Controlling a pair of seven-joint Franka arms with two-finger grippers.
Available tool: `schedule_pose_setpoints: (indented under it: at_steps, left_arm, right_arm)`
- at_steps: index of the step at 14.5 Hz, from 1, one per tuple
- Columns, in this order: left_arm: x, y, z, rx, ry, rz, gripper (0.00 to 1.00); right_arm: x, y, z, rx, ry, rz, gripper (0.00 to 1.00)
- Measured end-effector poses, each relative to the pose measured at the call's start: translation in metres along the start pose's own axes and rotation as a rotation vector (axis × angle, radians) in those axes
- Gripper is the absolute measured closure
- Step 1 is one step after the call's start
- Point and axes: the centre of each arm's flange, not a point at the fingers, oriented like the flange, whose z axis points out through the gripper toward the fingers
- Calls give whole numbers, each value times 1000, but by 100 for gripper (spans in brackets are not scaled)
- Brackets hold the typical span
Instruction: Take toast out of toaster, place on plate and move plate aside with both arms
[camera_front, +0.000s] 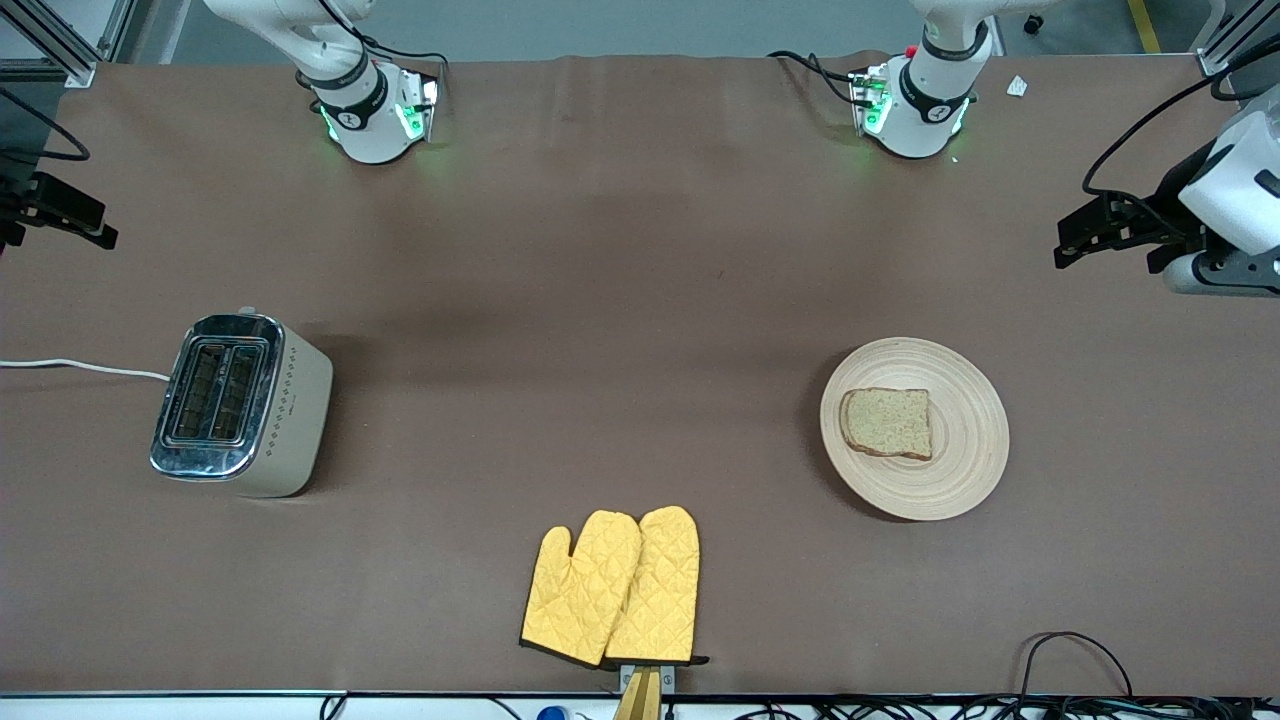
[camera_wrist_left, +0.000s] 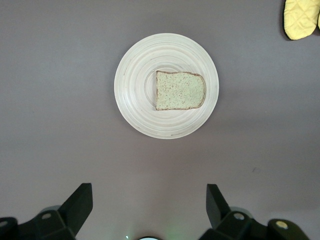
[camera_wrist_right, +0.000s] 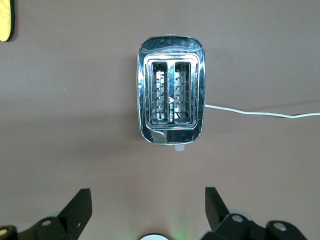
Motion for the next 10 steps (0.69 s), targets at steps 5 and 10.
schedule_pose_setpoints:
  at_steps: [5, 10]
  left_arm:
    - [0, 0, 2, 0, -2, 4, 0]
    - [-5, 21, -3, 3, 10, 45, 0]
  right_arm:
    - [0, 0, 0, 0, 0, -1, 0]
    - [0, 0, 0, 0, 0, -1, 0]
